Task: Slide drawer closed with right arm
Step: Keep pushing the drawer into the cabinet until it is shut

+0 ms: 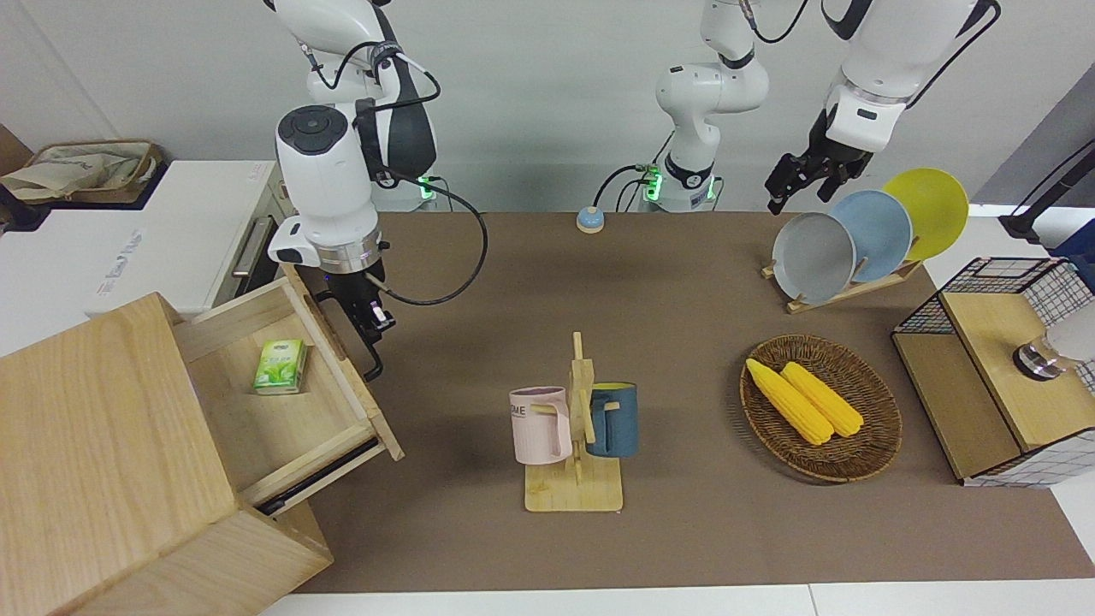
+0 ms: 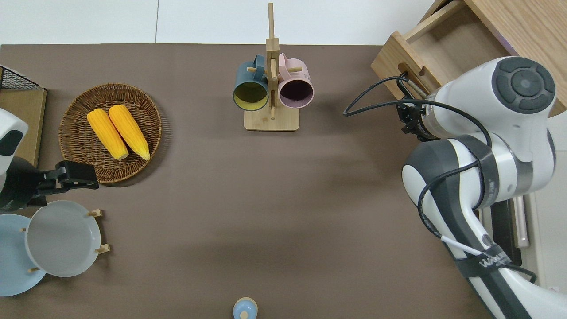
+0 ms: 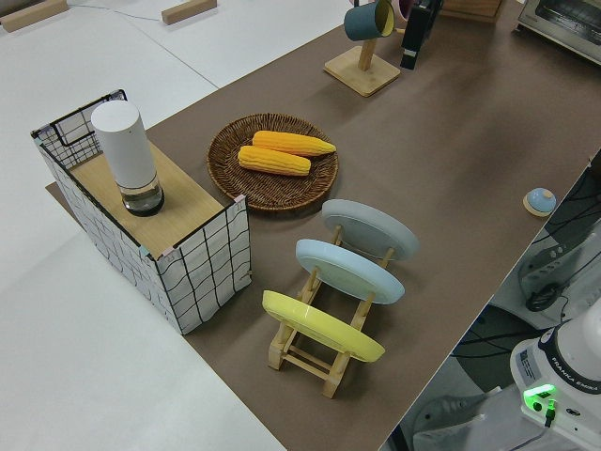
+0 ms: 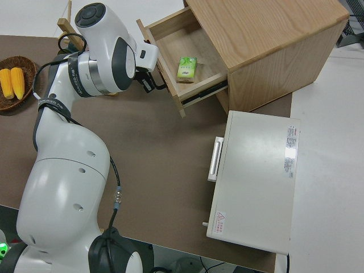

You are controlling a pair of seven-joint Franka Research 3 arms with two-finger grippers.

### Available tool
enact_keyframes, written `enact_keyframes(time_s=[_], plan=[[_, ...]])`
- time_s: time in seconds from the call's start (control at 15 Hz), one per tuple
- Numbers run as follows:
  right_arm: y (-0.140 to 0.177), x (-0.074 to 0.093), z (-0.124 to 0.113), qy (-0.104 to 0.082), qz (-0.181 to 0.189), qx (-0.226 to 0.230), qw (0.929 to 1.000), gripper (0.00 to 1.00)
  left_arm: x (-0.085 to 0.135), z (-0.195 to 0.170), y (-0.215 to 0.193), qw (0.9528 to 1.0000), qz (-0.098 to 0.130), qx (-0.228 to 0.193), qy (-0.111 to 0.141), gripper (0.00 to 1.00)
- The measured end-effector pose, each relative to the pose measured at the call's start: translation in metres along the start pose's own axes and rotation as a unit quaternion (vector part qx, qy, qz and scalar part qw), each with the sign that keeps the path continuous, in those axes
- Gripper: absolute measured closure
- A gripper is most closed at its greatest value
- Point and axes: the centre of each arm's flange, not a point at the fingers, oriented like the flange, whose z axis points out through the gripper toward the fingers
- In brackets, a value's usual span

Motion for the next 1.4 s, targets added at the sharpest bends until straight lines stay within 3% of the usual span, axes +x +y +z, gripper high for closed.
enact_keyframes(time_s=[0.4, 1.0, 1.4], plan=[[0.026, 0.052, 0.005, 0.007, -0.004, 0.001, 1.0000, 0.99, 0.000, 0.000, 0.000, 1.0000, 0.000, 0.000, 0.000, 0.00], [0.057, 0.138, 0.008, 0.038, -0.022, 0.009, 0.9990, 0.99, 0.000, 0.000, 0.000, 1.0000, 0.000, 0.000, 0.000, 0.00], [0.057, 0.140, 0.012, 0.037, -0.034, 0.009, 0.9987, 0.99, 0.000, 0.000, 0.000, 1.0000, 0.000, 0.000, 0.000, 0.00]])
